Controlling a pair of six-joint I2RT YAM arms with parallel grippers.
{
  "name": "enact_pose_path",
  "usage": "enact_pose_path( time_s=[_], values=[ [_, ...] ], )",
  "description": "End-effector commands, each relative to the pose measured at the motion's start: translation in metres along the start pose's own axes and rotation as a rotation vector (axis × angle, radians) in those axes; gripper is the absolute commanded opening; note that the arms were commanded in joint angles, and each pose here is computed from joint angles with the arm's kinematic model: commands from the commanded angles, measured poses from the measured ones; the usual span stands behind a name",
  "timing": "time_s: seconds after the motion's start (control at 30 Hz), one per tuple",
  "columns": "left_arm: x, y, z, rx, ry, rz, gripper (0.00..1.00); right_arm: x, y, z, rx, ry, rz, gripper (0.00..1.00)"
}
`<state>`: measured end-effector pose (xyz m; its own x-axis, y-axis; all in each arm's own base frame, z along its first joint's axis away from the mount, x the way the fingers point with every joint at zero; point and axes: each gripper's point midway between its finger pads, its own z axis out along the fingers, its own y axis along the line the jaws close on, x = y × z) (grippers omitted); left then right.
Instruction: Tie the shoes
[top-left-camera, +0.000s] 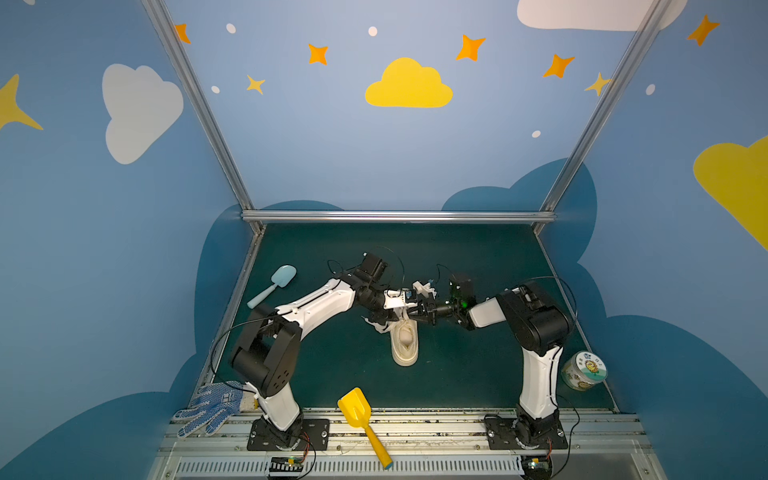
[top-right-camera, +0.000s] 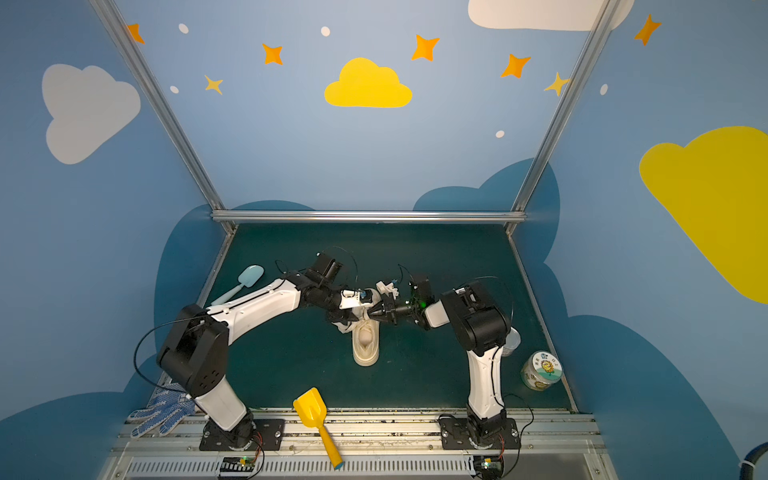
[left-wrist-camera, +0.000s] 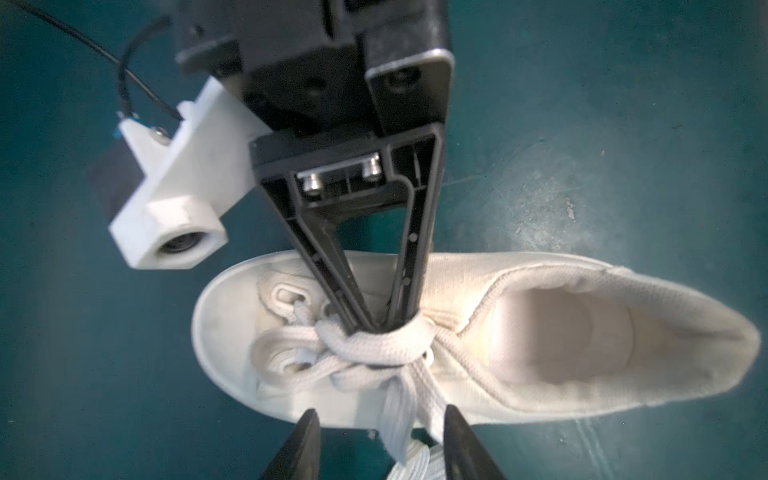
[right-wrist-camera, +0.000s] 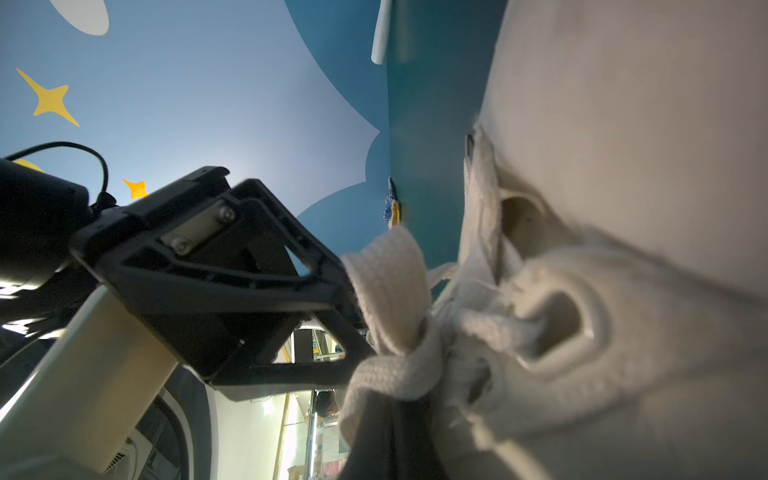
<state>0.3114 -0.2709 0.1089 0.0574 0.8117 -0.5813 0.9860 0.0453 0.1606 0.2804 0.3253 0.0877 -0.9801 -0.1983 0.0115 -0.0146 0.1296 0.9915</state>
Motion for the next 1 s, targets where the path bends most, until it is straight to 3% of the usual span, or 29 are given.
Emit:
enact_pose_path(
  time_s=[0.0, 0.1, 0.23, 0.5, 0.63, 0.97],
  values=[
    [-0.01, 0.005, -0.013, -0.021, -0.073, -0.06, 0.55, 0.003, 0.01, -0.002, -0.007, 0.007, -0.031, 0.0],
    [-0.015, 0.02, -0.019, -0.044, -0.139, -0.196, 0.59, 0.002, 0.012, -0.003, -0.008, 0.006, -0.041, 0.0],
    [-0.025, 0.049, -0.031, -0.028, -0.258, -0.506, 0.63, 0.003, 0.012, -0.003, -0.006, 0.007, -0.044, 0.0],
    [-0.022, 0.069, -0.014, 0.091, -0.232, -0.91, 0.67, 0.004, 0.013, -0.003, 0.006, 0.011, -0.053, 0.0],
    [-0.016, 0.066, -0.004, 0.104, -0.227, -1.002, 0.67, 0.005, 0.013, -0.004, 0.016, 0.008, -0.048, 0.0],
    [-0.022, 0.04, 0.023, 0.148, -0.198, -1.022, 0.69, 0.003, 0.013, -0.004, 0.018, 0.005, -0.05, 0.0]
  ],
)
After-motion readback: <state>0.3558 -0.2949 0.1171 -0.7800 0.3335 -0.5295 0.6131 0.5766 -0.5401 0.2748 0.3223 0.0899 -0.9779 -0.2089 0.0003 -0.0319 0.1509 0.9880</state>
